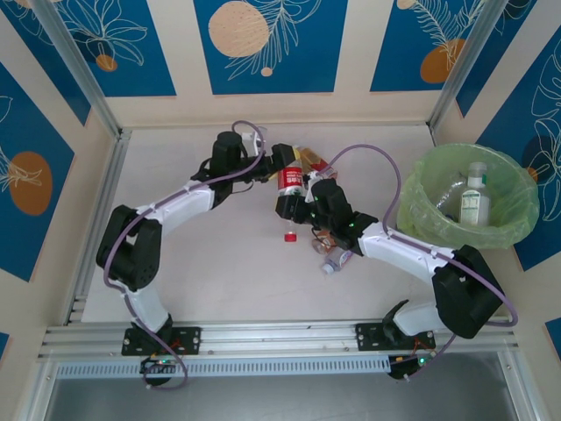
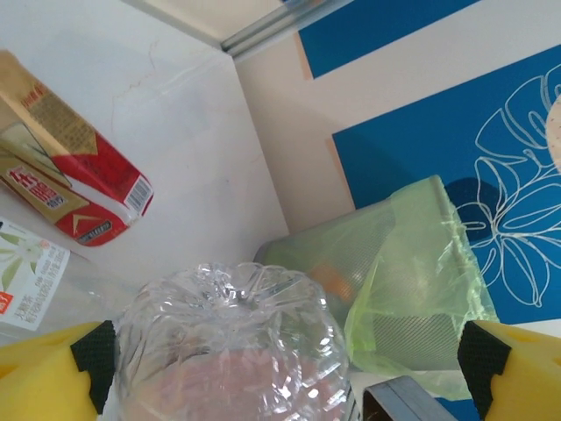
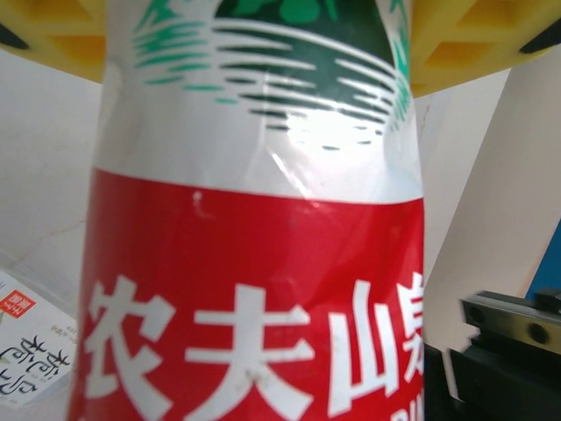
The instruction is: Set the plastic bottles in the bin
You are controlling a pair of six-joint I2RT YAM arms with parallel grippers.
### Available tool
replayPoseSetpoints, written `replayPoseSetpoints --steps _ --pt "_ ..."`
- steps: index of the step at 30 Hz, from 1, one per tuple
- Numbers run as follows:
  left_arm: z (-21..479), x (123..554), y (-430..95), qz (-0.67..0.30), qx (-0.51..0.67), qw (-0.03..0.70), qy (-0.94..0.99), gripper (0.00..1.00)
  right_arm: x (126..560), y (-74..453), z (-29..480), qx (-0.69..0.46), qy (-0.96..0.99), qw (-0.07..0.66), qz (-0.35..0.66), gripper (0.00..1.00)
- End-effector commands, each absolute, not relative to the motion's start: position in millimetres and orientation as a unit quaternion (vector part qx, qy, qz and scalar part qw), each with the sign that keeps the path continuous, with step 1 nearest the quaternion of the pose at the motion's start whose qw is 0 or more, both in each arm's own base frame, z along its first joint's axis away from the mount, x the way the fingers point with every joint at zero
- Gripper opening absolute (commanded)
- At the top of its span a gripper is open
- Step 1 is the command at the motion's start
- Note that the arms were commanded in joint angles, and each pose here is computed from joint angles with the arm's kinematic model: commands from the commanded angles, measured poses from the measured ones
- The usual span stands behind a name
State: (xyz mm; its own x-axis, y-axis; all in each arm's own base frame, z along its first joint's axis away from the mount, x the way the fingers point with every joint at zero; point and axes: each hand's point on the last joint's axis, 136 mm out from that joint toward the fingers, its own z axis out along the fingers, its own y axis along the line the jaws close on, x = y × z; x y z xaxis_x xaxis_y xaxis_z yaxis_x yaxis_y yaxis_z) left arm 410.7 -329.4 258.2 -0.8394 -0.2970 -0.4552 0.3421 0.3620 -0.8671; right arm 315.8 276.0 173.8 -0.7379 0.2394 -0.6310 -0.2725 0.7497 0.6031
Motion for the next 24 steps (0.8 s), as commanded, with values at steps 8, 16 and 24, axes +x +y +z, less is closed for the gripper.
replayPoseSetpoints --steps 8,16,24 --pt "293.9 416.5 -256.0 -0.435 -0.029 0.431 0.790 1.00 312.7 253.9 176.4 -0.026 0.875 0.385 0.292 0.53" --pt "260.4 422.6 -203.3 -0.324 -0.107 0.458 0.821 1.00 313.2 236.8 206.5 -0.046 0.861 0.431 0.266 0.53" --pt "243.7 424.8 -231.3 -0.366 -0.063 0.416 0.830 1.00 309.4 210.6 265.7 -0.063 0.829 0.477 0.285 0.53"
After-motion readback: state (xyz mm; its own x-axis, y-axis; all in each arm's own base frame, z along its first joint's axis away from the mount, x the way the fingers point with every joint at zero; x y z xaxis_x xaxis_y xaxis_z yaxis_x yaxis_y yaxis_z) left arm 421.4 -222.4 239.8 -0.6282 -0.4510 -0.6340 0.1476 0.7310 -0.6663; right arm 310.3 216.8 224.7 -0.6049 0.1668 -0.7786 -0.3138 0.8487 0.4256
